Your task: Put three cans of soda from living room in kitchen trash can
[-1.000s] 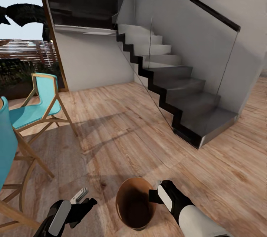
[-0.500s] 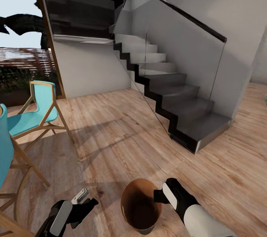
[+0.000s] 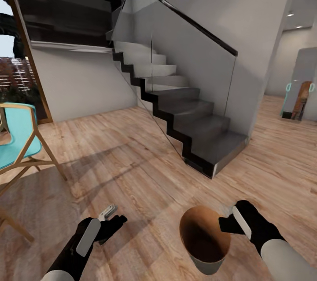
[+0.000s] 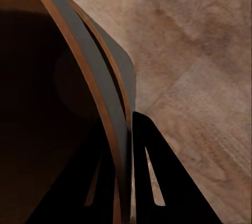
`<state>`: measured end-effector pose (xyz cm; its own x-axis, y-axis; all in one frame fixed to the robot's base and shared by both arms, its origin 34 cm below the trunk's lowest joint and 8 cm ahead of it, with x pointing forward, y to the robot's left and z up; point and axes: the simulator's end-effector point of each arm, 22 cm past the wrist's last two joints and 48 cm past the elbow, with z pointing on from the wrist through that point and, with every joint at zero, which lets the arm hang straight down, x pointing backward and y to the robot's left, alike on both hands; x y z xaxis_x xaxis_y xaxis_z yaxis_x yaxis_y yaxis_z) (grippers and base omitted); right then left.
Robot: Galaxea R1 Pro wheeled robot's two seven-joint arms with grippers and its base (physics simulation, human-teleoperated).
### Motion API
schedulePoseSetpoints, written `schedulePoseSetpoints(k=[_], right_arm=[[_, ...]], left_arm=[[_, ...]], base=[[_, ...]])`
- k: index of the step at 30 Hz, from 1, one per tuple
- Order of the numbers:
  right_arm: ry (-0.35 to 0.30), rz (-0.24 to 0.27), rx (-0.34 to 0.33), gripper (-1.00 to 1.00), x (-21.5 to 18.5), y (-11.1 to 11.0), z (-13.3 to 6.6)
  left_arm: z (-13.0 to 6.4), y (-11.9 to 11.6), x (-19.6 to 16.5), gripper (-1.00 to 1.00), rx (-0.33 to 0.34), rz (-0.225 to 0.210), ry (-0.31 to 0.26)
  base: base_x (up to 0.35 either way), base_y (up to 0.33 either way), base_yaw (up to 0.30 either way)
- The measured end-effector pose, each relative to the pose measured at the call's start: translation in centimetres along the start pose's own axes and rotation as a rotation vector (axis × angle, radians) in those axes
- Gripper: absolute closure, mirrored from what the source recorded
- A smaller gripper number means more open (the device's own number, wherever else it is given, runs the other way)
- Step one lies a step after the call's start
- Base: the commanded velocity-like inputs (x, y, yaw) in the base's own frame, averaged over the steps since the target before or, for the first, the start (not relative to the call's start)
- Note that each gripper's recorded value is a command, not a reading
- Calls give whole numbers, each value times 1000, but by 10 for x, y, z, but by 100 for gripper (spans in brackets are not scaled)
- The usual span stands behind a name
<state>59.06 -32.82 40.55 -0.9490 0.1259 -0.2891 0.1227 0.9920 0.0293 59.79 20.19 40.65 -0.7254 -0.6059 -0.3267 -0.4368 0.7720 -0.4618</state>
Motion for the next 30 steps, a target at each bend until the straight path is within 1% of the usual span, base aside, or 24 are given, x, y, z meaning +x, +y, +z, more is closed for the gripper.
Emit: schedulePoseSetpoints(k=[1, 2, 3, 4, 8, 11, 15, 19, 25, 30], right_arm=[[-9, 14, -32, 100, -4, 2, -2], [-34, 14, -52, 100, -13, 5, -8], [-51, 19, -86, 100, -20, 3, -13], [-50, 23, -105, 100, -19, 2, -14], [-50, -6, -70, 100, -19, -15, -15], [-55, 27, -88, 100, -21, -27, -18], [-57, 16, -38, 100, -23, -51, -21], [-60, 34, -48, 100, -23, -57, -23], [-59, 30, -31, 100, -23, -66, -24], [-59, 31, -33, 100, -23, -66, -24]], left_arm=[[1, -5, -4, -100, 6, -2, -10], [2, -8, -6, -100, 10, -3, -17], [3, -14, -9, -100, 26, -6, -33], [4, -18, -9, -100, 37, -2, -38], [6, -20, -4, -100, 49, 5, -41], [8, -19, 2, -100, 54, 10, -46], [8, -24, 6, -100, 74, 20, -44], [9, -25, 9, -100, 87, 23, -41], [9, -26, 12, -100, 90, 31, -38], [11, -30, 19, -100, 85, 70, -28]], base=[[0, 0, -292], [0, 0, -292], [0, 0, -292], [0, 0, -292], [0, 0, -292], [0, 0, -292], [0, 0, -292], [-3, -2, -292], [-140, -150, -292], [-200, -229, -292]])
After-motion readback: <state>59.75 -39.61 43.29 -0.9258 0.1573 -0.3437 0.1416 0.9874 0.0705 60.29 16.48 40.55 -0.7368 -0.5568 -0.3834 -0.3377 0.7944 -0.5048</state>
